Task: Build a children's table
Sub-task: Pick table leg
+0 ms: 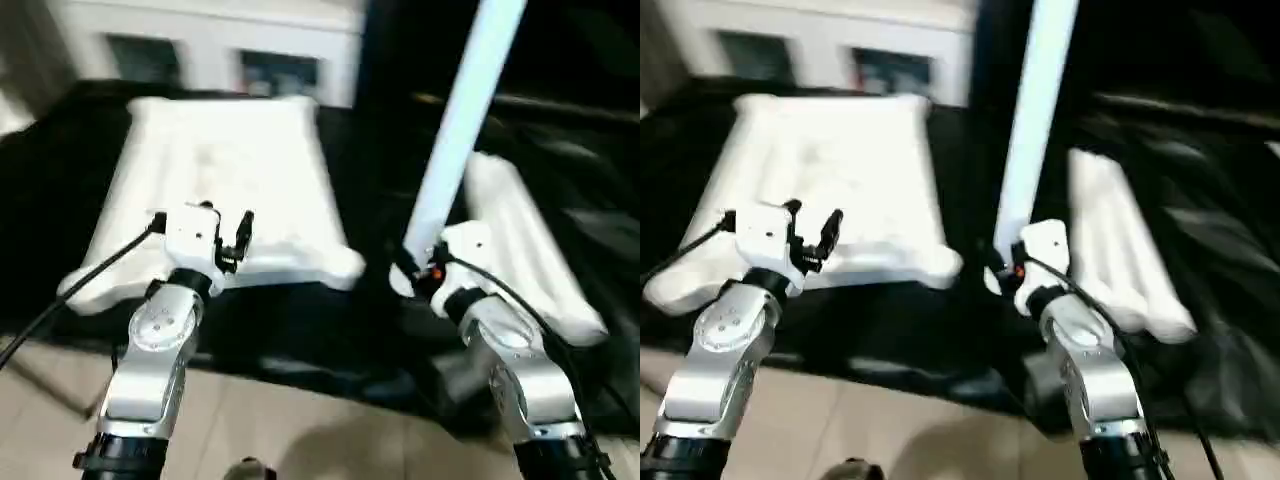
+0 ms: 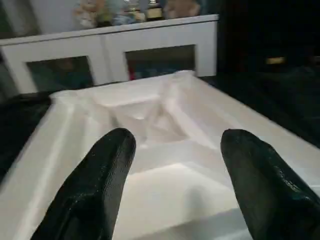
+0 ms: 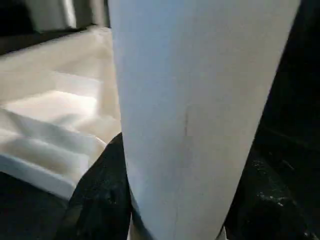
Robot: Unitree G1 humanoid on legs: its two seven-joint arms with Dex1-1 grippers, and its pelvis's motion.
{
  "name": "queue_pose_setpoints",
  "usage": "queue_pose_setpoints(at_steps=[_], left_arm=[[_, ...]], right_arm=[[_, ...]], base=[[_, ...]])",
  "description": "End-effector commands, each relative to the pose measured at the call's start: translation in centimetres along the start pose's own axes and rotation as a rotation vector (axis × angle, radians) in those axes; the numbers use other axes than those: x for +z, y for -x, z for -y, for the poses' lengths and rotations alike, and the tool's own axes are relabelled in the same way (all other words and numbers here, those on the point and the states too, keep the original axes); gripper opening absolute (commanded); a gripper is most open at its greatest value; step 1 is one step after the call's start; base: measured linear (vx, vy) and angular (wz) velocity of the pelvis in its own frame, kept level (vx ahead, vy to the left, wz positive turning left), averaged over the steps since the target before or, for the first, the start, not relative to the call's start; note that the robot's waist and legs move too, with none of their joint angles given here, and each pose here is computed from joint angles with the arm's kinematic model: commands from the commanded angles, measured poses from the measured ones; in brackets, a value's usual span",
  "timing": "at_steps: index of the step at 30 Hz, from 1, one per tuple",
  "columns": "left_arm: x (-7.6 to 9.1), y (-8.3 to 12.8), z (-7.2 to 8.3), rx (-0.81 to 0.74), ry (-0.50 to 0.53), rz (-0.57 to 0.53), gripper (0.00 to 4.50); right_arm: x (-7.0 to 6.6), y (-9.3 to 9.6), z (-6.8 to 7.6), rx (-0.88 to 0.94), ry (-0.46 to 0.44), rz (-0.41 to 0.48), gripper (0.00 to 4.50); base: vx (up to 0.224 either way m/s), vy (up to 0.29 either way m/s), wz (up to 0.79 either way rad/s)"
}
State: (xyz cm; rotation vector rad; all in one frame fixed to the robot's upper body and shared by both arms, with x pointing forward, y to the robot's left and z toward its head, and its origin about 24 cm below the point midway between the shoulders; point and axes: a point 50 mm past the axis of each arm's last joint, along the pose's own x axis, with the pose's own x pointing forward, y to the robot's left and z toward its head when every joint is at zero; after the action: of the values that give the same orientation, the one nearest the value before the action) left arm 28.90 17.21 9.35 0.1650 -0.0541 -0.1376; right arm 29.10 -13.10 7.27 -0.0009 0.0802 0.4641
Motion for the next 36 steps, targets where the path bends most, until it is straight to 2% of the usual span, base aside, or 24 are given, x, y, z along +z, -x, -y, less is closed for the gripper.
queue_pose_setpoints(at_steps=[1, 11, 16, 21, 22, 24, 26, 28, 30, 31, 32, 34, 36], left_arm=[[0.4, -0.2, 0.3, -0.014, 0.003, 0.009, 3.25], [0.3, -0.3, -0.1, -0.013, 0.005, -0.001, 3.25], [0.4, -0.4, -0.3, -0.019, 0.008, 0.010, 3.25], [-0.6, -0.3, -0.7, -0.109, -0.003, -0.056, 3.25], [-0.6, -0.3, -0.7, -0.109, -0.003, -0.056, 3.42], [-0.7, -0.2, -1.0, -0.162, 0.019, -0.061, 3.53], [-0.8, 0.0, -1.2, -0.286, 0.001, -0.091, 3.53], [-0.9, 0.1, -1.3, -0.347, -0.018, -0.111, 3.88], [-1.0, 0.4, -1.4, -0.532, -0.062, -0.168, 3.96], [-1.0, 0.4, -1.4, -0.539, -0.064, -0.171, 4.22], [-1.0, 0.7, -1.3, -0.627, -0.065, -0.200, 4.32], [-1.2, 1.4, -0.8, -0.814, -0.067, -0.288, 4.36], [-1.4, 1.7, -0.6, -0.887, -0.072, -0.330, 4.45]], right_arm=[[0.2, 0.2, 0.5, -0.001, 0.005, 0.007, 1.90], [0.2, 0.0, 0.5, -0.002, -0.012, 0.007, 1.90], [0.6, 0.1, 0.9, -0.005, 0.012, 0.023, 1.90], [1.6, -0.1, 1.9, 0.005, 0.015, 0.052, 1.90], [1.6, -0.1, 1.9, 0.005, 0.015, 0.052, 1.90], [2.1, -0.3, 2.0, 0.037, 0.023, 0.063, 1.90], [2.7, -0.3, 2.2, 0.079, 0.026, 0.079, 1.90], [2.9, -0.4, 2.2, 0.102, 0.020, 0.082, 1.90], [3.1, -0.4, 2.0, 0.213, -0.037, 0.056, 1.90], [3.1, -0.4, 2.0, 0.217, -0.038, 0.055, 1.90], [3.0, -0.4, 1.8, 0.257, -0.038, 0.039, 1.90], [2.9, -0.4, 1.5, 0.335, -0.005, 0.000, 1.90], [2.7, -0.3, 1.5, 0.362, 0.005, -0.017, 1.90]], base=[[0.082, 0.024, -0.05], [0.128, -0.003, -0.21], [0.171, -0.055, -0.36], [-0.018, -0.011, -0.18], [-0.032, 0.014, -0.31], [-0.078, 0.072, -0.15], [-0.087, 0.014, -0.03], [-0.098, 0.006, -0.05], [-0.045, 0.005, -0.03], [-0.088, 0.008, -0.05], [-0.088, 0.008, -0.05], [-0.086, 0.013, -0.06], [-0.046, 0.013, -0.05]])
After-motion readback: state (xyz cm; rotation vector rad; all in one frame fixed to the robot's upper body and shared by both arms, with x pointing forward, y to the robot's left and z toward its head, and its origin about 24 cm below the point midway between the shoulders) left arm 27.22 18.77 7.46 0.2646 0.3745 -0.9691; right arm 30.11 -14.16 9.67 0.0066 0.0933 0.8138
